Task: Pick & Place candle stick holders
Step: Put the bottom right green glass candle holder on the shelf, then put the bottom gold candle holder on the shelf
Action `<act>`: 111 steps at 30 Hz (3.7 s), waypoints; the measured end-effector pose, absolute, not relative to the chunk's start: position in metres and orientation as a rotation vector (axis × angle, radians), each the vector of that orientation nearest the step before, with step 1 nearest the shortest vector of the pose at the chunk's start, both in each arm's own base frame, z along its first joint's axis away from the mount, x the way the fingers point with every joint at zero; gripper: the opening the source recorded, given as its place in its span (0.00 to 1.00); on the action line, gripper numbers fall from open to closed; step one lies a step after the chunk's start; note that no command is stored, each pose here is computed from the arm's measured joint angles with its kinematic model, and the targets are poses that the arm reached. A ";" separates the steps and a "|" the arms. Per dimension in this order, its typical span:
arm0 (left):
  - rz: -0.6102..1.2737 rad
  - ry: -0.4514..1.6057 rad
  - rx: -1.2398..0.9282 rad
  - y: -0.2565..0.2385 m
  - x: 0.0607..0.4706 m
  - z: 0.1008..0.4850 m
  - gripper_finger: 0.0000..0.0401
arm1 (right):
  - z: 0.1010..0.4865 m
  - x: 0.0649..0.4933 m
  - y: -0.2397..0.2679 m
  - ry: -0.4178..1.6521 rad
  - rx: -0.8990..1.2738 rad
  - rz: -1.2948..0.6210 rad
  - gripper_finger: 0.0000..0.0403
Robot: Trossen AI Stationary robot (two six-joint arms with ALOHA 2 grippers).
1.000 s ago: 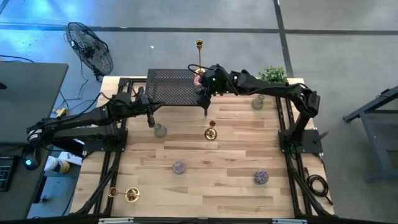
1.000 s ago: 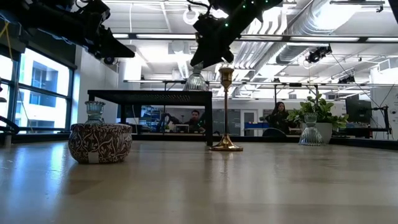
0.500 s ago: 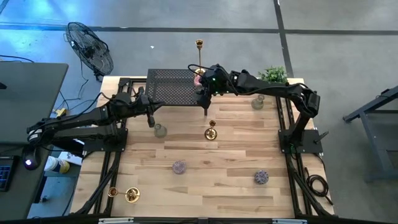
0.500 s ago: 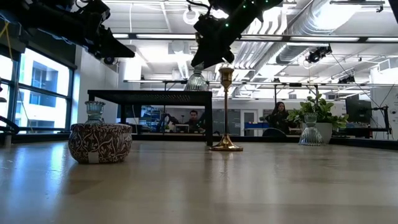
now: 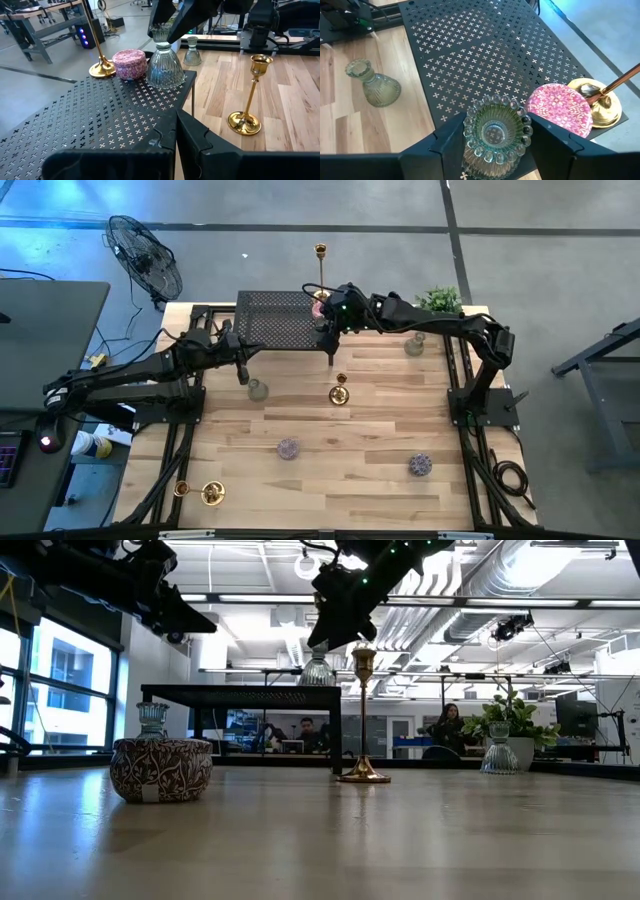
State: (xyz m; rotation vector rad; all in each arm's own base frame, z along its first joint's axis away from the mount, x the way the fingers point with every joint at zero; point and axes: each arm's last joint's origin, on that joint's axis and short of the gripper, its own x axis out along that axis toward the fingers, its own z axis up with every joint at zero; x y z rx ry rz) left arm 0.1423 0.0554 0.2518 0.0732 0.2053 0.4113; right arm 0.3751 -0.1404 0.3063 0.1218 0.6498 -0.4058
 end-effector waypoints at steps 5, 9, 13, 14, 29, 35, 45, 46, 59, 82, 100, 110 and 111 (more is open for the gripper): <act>0.411 0.206 0.073 0.055 0.142 0.252 0.00 | 0.306 0.375 -0.141 0.651 0.114 -0.409 0.47; 0.411 0.206 0.073 0.055 0.142 0.252 0.00 | 0.306 0.375 -0.141 0.651 0.112 -0.409 0.48; 0.411 0.206 0.073 0.055 0.142 0.252 0.00 | 0.307 0.375 -0.141 0.647 0.110 -0.414 0.51; 0.411 0.206 0.073 0.055 0.142 0.252 0.00 | 0.307 0.375 -0.141 0.647 0.109 -0.417 0.52; 0.411 0.212 0.073 0.055 0.142 0.251 0.00 | 0.323 0.372 -0.140 0.574 0.072 -0.445 0.63; 0.409 0.225 0.092 0.055 0.142 0.250 0.00 | 0.345 0.354 -0.124 0.584 0.044 -0.435 0.61; 0.386 0.247 0.089 0.055 0.142 0.248 0.00 | 0.290 0.302 -0.054 0.434 -0.028 -0.206 0.24; 0.369 0.249 0.086 0.054 0.142 0.248 0.00 | 0.282 0.295 -0.047 0.393 -0.031 -0.195 0.20; 0.248 0.558 -0.142 0.033 0.120 0.306 0.00 | 0.258 0.235 0.013 0.120 -0.116 -0.235 0.05; -0.102 1.222 -0.343 -0.067 0.093 0.288 0.00 | 0.262 0.234 0.032 0.074 -0.172 -0.159 0.00; -0.365 0.878 -0.293 -0.137 0.028 0.239 0.00 | 0.263 0.234 0.033 0.064 -0.197 -0.148 0.00; -0.479 0.736 -0.484 -0.163 0.018 0.233 0.00 | 0.263 0.234 0.033 0.066 -0.214 -0.147 0.00; -0.475 0.729 -0.484 -0.166 0.018 0.232 0.01 | 0.263 0.234 0.032 0.066 -0.220 -0.147 0.00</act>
